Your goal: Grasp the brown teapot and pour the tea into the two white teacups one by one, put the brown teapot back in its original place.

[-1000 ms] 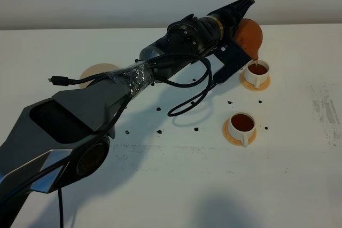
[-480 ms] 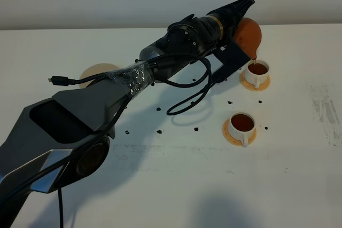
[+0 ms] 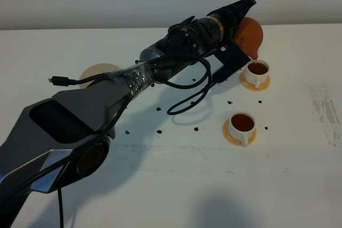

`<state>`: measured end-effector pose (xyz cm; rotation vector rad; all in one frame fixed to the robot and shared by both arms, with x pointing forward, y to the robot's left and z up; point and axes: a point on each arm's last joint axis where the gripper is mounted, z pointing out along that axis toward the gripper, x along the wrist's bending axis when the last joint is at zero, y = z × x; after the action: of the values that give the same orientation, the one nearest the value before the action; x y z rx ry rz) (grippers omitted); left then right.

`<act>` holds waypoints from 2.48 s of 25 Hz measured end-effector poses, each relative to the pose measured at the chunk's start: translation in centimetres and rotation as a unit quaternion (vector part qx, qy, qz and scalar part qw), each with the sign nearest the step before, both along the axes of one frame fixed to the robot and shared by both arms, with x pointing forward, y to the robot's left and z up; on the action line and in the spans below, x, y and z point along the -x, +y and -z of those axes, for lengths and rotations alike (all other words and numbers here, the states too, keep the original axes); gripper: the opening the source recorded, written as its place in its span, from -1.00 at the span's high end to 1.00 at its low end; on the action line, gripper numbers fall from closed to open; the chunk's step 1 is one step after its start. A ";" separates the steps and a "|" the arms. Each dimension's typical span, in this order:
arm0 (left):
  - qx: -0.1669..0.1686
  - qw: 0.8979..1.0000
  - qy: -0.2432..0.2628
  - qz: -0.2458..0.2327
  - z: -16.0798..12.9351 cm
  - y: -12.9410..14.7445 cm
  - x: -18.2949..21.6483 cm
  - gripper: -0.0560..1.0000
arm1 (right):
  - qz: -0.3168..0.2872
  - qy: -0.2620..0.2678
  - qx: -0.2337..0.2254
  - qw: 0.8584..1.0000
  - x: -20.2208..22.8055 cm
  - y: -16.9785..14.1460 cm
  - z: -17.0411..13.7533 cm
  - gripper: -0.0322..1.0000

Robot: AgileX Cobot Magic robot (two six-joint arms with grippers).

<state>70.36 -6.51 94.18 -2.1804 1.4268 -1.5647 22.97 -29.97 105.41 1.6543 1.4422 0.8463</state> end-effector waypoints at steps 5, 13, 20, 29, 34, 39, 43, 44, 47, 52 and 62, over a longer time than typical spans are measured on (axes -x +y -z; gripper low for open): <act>0.006 1.000 0.001 -0.005 0.0 0.0 0.0 0.73 | 0.000 0.000 0.000 1.000 0.0 0.0 0.0 0.51; 0.007 1.000 0.001 -0.006 0.0 0.0 0.0 0.73 | 0.000 0.000 0.000 1.000 0.0 0.0 0.0 0.51; 0.029 0.999 0.025 -0.027 0.2 0.1 0.0 0.73 | 0.000 0.000 0.000 1.000 0.0 0.0 0.0 0.51; 0.075 0.991 0.072 -0.079 0.3 0.5 0.1 0.73 | 0.000 0.000 0.000 1.000 0.0 0.0 0.0 0.51; 0.129 0.978 0.105 -0.122 -1.3 0.8 0.4 0.73 | 0.000 0.000 0.000 1.000 0.0 0.0 0.0 0.51; 0.210 0.946 0.156 -0.191 -3.6 1.7 0.7 0.73 | 0.000 0.000 0.000 1.000 0.0 0.0 0.0 0.51; 0.262 0.910 0.204 -0.250 -4.9 2.7 0.8 0.73 | 0.000 0.000 0.000 1.000 0.0 0.0 0.0 0.51; 0.269 0.900 0.216 -0.265 -5.0 3.1 0.8 0.73 | 0.000 0.000 0.000 1.000 0.0 0.0 0.0 0.51; 0.277 0.880 0.246 -0.297 -5.3 4.0 0.9 0.73 | 0.000 0.000 0.000 1.000 0.0 0.0 0.0 0.51; 0.274 0.861 0.274 -0.330 -5.4 5.4 0.7 0.73 | 0.000 0.000 0.000 1.000 0.0 0.0 0.0 0.51; 0.246 0.851 0.296 -0.356 -4.8 9.6 2.7 0.73 | 0.000 0.000 0.000 1.000 0.0 0.0 0.0 0.51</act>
<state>67.71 3.11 99.00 -3.1379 0.1083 -1.0738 22.97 -29.97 105.41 1.6543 1.4422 0.8463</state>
